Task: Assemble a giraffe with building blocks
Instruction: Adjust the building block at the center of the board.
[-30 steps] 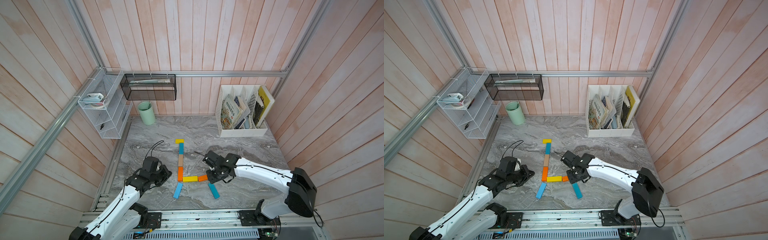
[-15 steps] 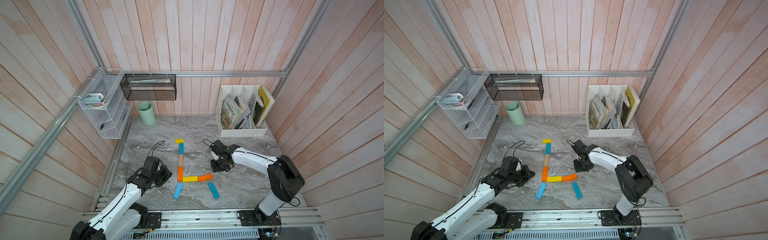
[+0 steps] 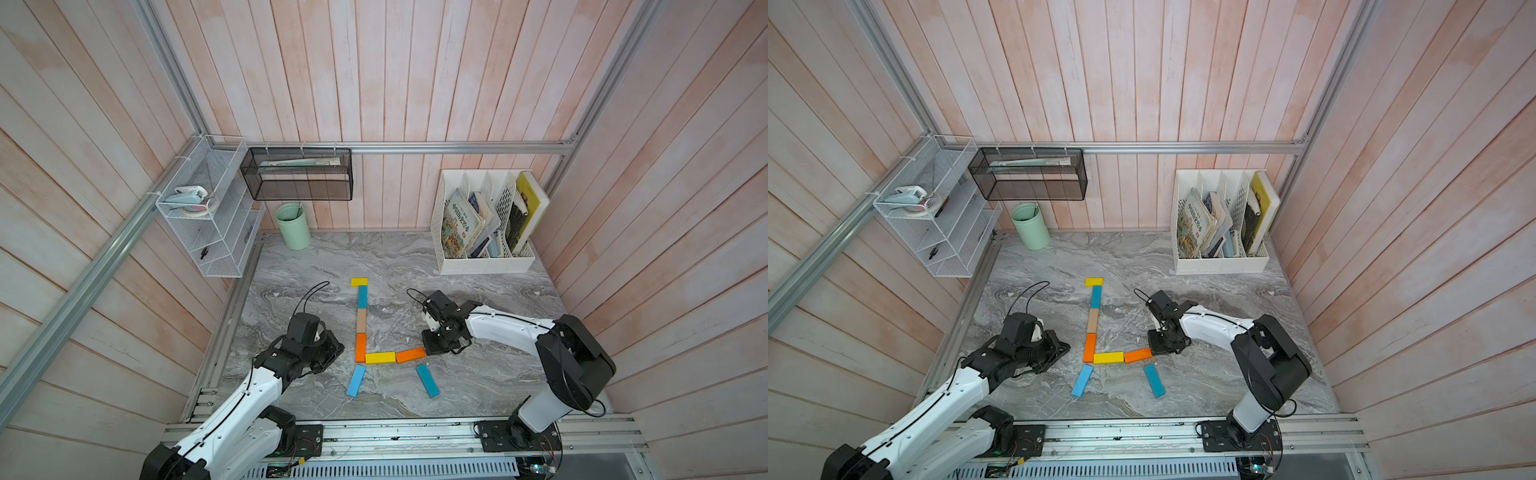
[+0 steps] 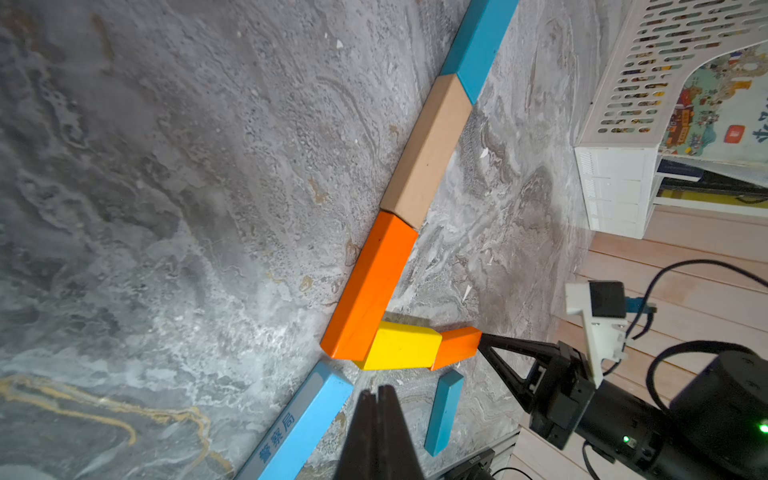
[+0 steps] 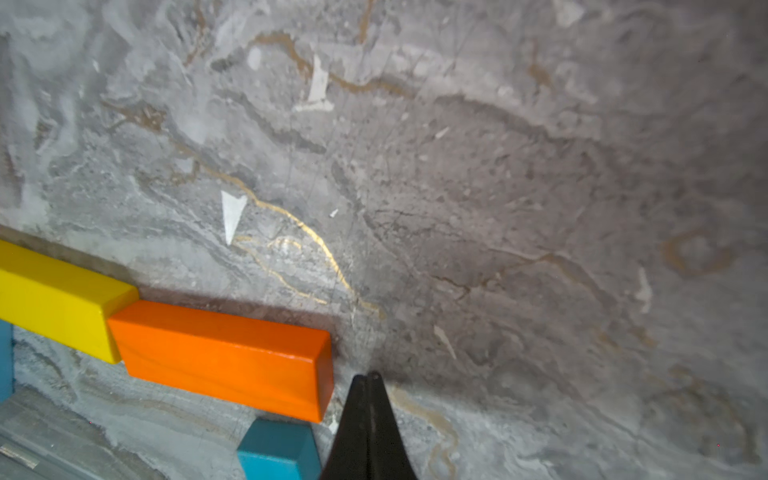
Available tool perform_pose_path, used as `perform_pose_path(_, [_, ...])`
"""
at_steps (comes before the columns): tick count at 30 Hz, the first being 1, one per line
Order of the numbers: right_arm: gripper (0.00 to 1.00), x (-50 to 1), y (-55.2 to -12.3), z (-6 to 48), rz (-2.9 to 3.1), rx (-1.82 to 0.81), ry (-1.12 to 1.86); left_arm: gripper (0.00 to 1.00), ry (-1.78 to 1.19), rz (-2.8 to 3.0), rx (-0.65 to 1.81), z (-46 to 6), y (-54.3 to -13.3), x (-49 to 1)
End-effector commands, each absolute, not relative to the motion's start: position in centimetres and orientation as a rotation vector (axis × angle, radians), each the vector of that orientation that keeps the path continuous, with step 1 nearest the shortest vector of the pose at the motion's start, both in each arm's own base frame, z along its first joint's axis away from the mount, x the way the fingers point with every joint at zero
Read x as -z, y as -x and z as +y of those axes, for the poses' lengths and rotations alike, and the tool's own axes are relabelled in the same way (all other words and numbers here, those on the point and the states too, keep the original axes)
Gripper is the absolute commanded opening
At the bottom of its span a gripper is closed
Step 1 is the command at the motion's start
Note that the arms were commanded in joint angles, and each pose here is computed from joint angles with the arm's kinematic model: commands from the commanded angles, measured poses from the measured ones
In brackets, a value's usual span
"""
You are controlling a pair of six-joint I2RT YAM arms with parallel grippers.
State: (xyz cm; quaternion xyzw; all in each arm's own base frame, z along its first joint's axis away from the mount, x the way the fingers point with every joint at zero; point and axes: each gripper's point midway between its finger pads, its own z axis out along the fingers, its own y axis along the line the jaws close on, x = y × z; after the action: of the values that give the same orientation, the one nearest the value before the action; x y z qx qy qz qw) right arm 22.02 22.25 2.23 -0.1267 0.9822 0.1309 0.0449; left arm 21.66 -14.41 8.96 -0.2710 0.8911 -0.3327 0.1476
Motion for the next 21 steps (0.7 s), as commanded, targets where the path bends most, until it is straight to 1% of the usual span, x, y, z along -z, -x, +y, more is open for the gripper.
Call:
perform_pose_path(1, [0.0,-2.2,-21.8,23.1,2.988,-0.458,0.379,0.0,0.769,2.562,0.963,-14.4,-21.7,-8.9])
perform_pose_path(12, [0.0,-2.7,-20.8,24.1,2.985,-0.467,0.398,0.0,0.773,2.562,0.967,-14.4,-21.6,-8.8])
perform_pose_path(21, [0.0,-2.9,-20.6,23.3,2.971,-0.425,0.372,0.0,0.77,2.563,0.969,-14.4,-21.5,-8.7])
